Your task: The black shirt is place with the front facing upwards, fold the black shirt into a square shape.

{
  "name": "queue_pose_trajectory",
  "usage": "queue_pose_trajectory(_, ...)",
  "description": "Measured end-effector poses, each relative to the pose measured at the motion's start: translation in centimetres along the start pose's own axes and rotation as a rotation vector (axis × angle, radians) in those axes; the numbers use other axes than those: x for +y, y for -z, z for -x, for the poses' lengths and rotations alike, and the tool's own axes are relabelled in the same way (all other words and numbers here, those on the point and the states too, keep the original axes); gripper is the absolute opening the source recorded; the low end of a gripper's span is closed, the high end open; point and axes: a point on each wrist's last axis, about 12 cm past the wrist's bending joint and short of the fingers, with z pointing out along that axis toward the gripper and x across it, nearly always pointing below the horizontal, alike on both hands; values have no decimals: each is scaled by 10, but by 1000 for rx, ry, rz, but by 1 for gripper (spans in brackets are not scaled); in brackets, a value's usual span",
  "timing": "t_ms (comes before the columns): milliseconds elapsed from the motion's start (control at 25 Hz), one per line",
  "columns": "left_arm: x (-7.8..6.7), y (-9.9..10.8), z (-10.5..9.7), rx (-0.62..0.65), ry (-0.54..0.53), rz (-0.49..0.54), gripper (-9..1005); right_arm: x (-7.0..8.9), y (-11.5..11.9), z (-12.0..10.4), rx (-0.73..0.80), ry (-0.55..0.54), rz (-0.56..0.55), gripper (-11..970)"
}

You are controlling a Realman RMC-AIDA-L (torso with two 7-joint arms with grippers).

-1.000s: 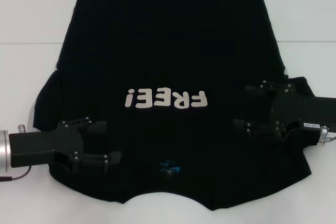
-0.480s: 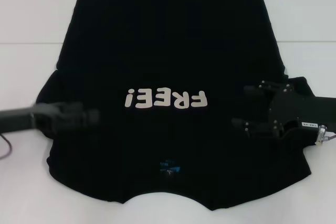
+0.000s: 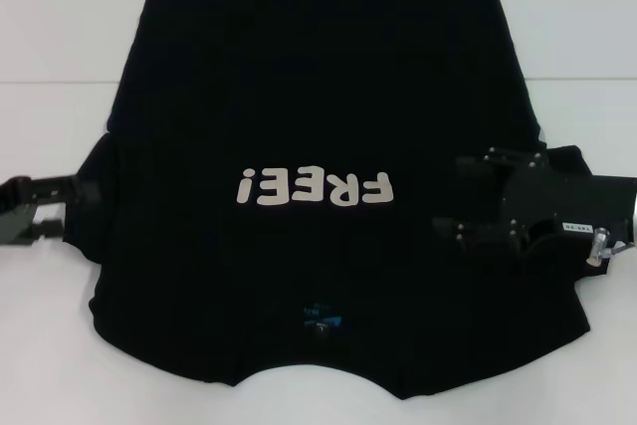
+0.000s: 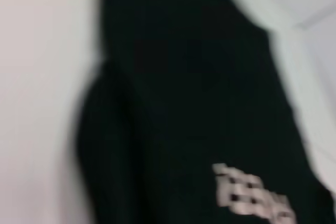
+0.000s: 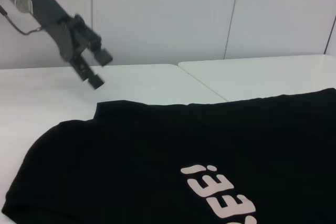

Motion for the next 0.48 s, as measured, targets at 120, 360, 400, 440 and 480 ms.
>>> queue_pose_trajectory(120,6,-3,0,1,49,47,933,-1,-1,1,1,3,-2,884)
queue_pose_trajectory(360,14,-7,-2,-24,78,88,932,-1,-2,2,1,5,0,884)
queue_pose_trajectory(400,15,-8,-3,-27,85,90,932,-1,-2,2,1,4,0,885)
queue_pose_trajectory(440,16,-9,-3,-29,89,93,932,-1,-2,2,1,4,1,885)
queue_pose_trajectory(480,16,-11,-3,-33,94,97,932,-1,-2,2,1,3,1,885)
